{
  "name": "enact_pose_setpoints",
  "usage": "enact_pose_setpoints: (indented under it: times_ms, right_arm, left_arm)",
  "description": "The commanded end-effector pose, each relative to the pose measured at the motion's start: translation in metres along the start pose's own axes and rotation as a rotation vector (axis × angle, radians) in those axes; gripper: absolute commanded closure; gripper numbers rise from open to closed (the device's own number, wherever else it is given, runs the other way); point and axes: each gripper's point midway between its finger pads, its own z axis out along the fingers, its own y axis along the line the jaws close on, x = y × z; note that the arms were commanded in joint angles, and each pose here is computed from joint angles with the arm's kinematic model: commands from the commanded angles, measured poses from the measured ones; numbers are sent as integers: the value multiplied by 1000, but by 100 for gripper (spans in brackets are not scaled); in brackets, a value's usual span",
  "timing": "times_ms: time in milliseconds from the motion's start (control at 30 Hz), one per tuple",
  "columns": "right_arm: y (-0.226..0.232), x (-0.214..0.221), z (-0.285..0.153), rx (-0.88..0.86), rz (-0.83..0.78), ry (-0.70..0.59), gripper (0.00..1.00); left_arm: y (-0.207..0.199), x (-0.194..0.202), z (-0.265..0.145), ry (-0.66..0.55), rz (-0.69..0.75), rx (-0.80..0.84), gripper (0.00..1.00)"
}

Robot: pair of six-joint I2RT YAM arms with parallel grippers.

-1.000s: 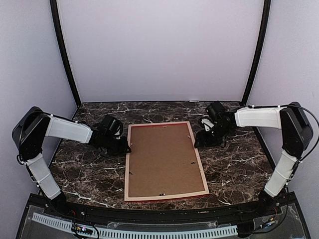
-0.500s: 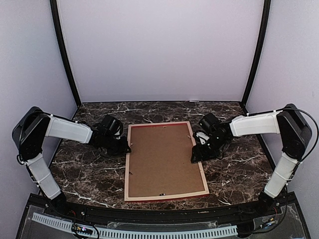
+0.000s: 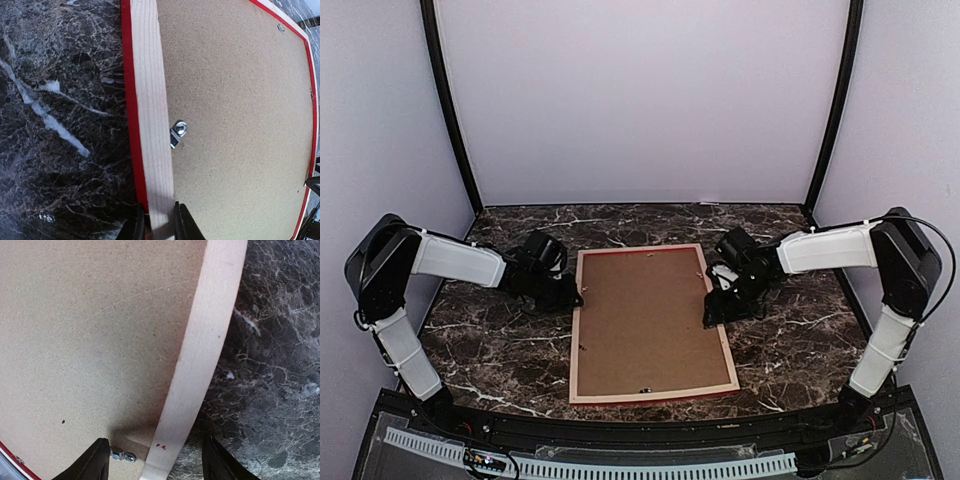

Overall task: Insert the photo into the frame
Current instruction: Press the fastener onto the backboard.

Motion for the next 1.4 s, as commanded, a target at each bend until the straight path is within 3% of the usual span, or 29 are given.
enact_pose_setpoints:
  times_ms: [0, 800, 1367]
  right_arm:
    - [4, -4, 3, 12, -15, 0, 36]
    - [-5, 13, -4, 72, -150, 101, 41]
    - [18, -5, -10, -31, -135, 30, 41]
  left_arm:
    - [-3, 6, 3, 32, 25, 7, 87]
    - [0, 7, 1, 31, 25, -3, 87]
    - [1, 7, 0, 26, 29, -6, 87]
